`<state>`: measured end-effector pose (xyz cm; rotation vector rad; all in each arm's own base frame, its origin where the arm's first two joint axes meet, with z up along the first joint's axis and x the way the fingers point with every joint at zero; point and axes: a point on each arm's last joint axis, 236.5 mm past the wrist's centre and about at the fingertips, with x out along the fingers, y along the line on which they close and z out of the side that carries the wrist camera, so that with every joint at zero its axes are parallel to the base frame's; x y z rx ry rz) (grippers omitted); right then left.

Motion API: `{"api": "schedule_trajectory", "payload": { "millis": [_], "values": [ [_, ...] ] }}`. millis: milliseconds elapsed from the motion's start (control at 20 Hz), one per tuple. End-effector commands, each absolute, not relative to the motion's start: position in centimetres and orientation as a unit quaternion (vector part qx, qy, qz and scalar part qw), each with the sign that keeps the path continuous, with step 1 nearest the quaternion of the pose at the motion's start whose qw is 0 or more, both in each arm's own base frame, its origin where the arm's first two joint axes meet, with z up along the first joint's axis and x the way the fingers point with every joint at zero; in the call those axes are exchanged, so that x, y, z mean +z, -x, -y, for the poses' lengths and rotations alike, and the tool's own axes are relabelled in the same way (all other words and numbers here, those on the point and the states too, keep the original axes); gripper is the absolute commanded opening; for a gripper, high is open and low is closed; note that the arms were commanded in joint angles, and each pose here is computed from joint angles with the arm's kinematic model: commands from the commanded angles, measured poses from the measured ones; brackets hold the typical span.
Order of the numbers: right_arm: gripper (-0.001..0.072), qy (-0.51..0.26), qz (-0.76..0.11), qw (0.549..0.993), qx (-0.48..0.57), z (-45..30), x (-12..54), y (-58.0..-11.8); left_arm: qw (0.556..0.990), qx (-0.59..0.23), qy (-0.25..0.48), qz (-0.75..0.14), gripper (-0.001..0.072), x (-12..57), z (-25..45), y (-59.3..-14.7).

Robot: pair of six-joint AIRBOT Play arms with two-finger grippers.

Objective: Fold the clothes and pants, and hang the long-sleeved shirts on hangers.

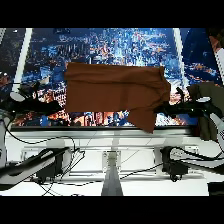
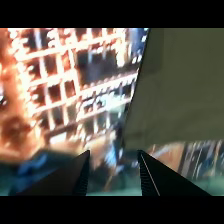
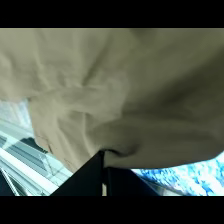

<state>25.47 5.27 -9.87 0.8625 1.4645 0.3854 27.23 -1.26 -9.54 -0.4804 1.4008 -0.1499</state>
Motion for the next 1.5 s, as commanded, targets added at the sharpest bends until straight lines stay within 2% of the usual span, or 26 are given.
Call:
{"api": "schedule_trajectory", "payload": {
  "millis": [0, 150, 300, 350, 400, 450, 600, 750, 950, 1100, 1300, 1450],
  "values": [
    [0.0015, -0.384, -0.628, 0.655, 0.171, -5.4, -9.3, -26.3, 0.754, -0.075, 0.262, -0.598, 0.0329, -9.9, 2.5, -28.7],
    [0.0015, -0.382, -0.626, 0.660, 0.165, -5.1, -9.5, -26.5, 0.735, -0.083, 0.264, -0.618, 0.0329, -11.2, 3.6, -28.2],
    [0.0014, -0.374, -0.623, 0.665, 0.173, -5.1, -9.4, -26.5, 0.716, -0.118, 0.237, -0.646, 0.0328, -12.9, 5.5, -27.1],
    [0.0014, -0.370, -0.619, 0.670, 0.173, -5.0, -9.2, -26.7, 0.712, -0.127, 0.230, -0.651, 0.0236, -13.2, 5.9, -26.9],
    [0.0014, -0.365, -0.614, 0.678, 0.174, -4.8, -8.8, -27.0, 0.713, -0.136, 0.220, -0.652, 0.0066, -13.2, 6.1, -27.0],
    [0.0014, -0.358, -0.606, 0.689, 0.175, -4.5, -8.1, -27.6, 0.718, -0.142, 0.213, -0.647, 0.0018, -13.0, 6.1, -27.4],
    [0.0014, -0.323, -0.566, 0.737, 0.179, -3.3, -4.7, -30.1, 0.728, -0.183, 0.191, -0.633, 0.0017, -10.4, 6.3, -29.3],
    [0.0014, -0.270, -0.509, 0.794, 0.195, -2.6, 1.4, -32.0, 0.751, -0.238, 0.156, -0.596, 0.0018, -4.1, 6.5, -32.5],
    [0.0014, -0.205, -0.453, 0.836, 0.233, -3.9, 9.5, -30.8, 0.792, -0.268, 0.111, -0.538, 0.0017, 4.0, 6.6, -34.4],
    [0.0014, -0.196, -0.397, 0.872, 0.209, -3.6, 12.6, -31.5, 0.824, -0.249, 0.098, -0.499, 0.0016, 5.8, 6.0, -35.6],
    [0.0014, -0.248, -0.319, 0.907, 0.117, -1.3, 13.3, -38.1, 0.896, -0.180, 0.122, -0.387, 0.0015, 6.8, 5.3, -43.6],
    [0.0014, -0.241, -0.296, 0.919, 0.093, -2.9, 10.5, -43.4, 0.914, -0.133, 0.168, -0.345, 0.0015, 4.3, 5.9, -48.7]
  ]
}}
